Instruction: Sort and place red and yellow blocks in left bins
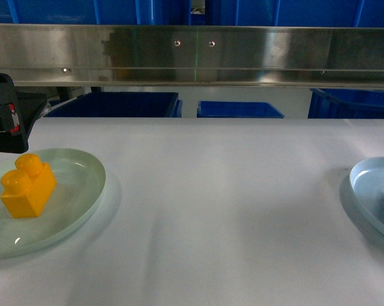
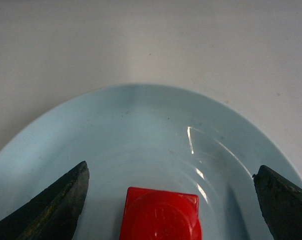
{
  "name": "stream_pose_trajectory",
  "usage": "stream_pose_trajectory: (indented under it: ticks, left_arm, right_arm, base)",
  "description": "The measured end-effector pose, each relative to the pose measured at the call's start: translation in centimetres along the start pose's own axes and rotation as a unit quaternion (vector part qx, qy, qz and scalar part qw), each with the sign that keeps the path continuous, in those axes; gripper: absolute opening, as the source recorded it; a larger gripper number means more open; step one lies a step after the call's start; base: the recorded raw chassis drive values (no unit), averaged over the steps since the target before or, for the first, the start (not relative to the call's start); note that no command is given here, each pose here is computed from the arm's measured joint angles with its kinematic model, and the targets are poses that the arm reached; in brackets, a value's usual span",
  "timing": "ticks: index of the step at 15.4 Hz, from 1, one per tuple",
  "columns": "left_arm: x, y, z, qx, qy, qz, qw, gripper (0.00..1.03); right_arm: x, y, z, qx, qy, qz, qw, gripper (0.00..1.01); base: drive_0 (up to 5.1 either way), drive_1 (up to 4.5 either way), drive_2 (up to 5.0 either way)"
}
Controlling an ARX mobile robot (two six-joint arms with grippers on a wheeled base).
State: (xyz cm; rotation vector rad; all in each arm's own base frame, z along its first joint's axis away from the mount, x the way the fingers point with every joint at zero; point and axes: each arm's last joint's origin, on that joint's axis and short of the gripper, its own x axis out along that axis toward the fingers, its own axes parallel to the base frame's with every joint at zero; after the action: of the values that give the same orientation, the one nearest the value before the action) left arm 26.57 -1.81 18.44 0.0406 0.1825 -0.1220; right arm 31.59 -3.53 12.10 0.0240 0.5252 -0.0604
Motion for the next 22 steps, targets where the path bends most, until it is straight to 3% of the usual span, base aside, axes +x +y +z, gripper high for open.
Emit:
stream_pose_trajectory:
  ticks: [2, 6, 9, 10, 11, 12, 14, 16, 19, 20, 22]
  left_arm:
    - [0.0, 0.0, 0.0, -0.003, 0.000, 0.000, 1.0000, 0.98]
    - [0.0, 0.0, 0.0, -0.003, 0.000, 0.000, 1.0000, 0.98]
    - [0.0, 0.0, 0.0, -0.003, 0.000, 0.000, 1.0000, 0.98]
    - [0.0, 0.0, 0.0, -0.003, 0.000, 0.000, 1.0000, 0.98]
    - [0.0, 0.0, 0.0, -0.003, 0.000, 0.000, 1.0000, 0.98]
    - [0.0, 0.0, 0.0, -0.003, 0.000, 0.000, 1.0000, 0.98]
    - [0.0, 0.0, 0.0, -0.003, 0.000, 0.000, 1.0000, 0.98]
    - [0.0, 0.0, 0.0, -0.003, 0.000, 0.000, 1.0000, 0.98]
    - [0.1, 0.0, -0.1, -0.005, 0.009, 0.002, 0.9999, 0.98]
    - [0.3, 0.1, 0.1, -0.012, 0.020, 0.012, 0.9997, 0.98]
    - [1.6, 0.3, 1.6, -0.037, 0.032, 0.025, 0.9985, 0.98]
  right_arm:
    - [0.5, 0.1, -1.1, 0.000, 0.015, 0.002, 0.9999, 0.95]
    - [0.5, -0.5, -1.8, 0.000, -0.010, -0.011, 0.9999, 0.55]
    - [0.4, -0.5, -1.7, -0.001, -0.022, -0.010, 0.9997, 0.46]
    - [-0.4, -0.6, -1.5, -0.001, -0.036, -0.002, 0.9994, 0.32]
    - [-3.6, -0.3, 1.3, -0.008, -0.096, 0.028, 0.9949, 0.30]
    - [-8.6, 0.2, 3.6, -0.010, -0.143, 0.071, 0.9872, 0.30]
    - [-12.1, 0.3, 3.6, -0.005, -0.156, 0.093, 0.9833, 0.30]
    - [-16.3, 0.8, 2.5, -0.007, -0.167, 0.112, 0.9795, 0.30]
    - [-19.7, 1.8, 1.7, -0.025, -0.201, 0.136, 0.9698, 0.30]
    - [-19.6, 1.9, 1.6, -0.028, -0.209, 0.134, 0.9684, 0.30]
    - [-18.9, 1.8, 0.9, -0.024, -0.190, 0.132, 0.9726, 0.30]
  base:
    - [0.0, 0.00, 0.0]
    - [0.0, 0.00, 0.0]
    - [0.0, 0.00, 0.0]
    - [0.0, 0.00, 0.0]
    - [0.0, 0.00, 0.0]
    - [0.0, 0.00, 0.0]
    - [0.0, 0.00, 0.0]
    - [0.0, 0.00, 0.0]
    - [0.0, 0.00, 0.0]
    - [0.0, 0.00, 0.0]
    - [0.0, 0.00, 0.0]
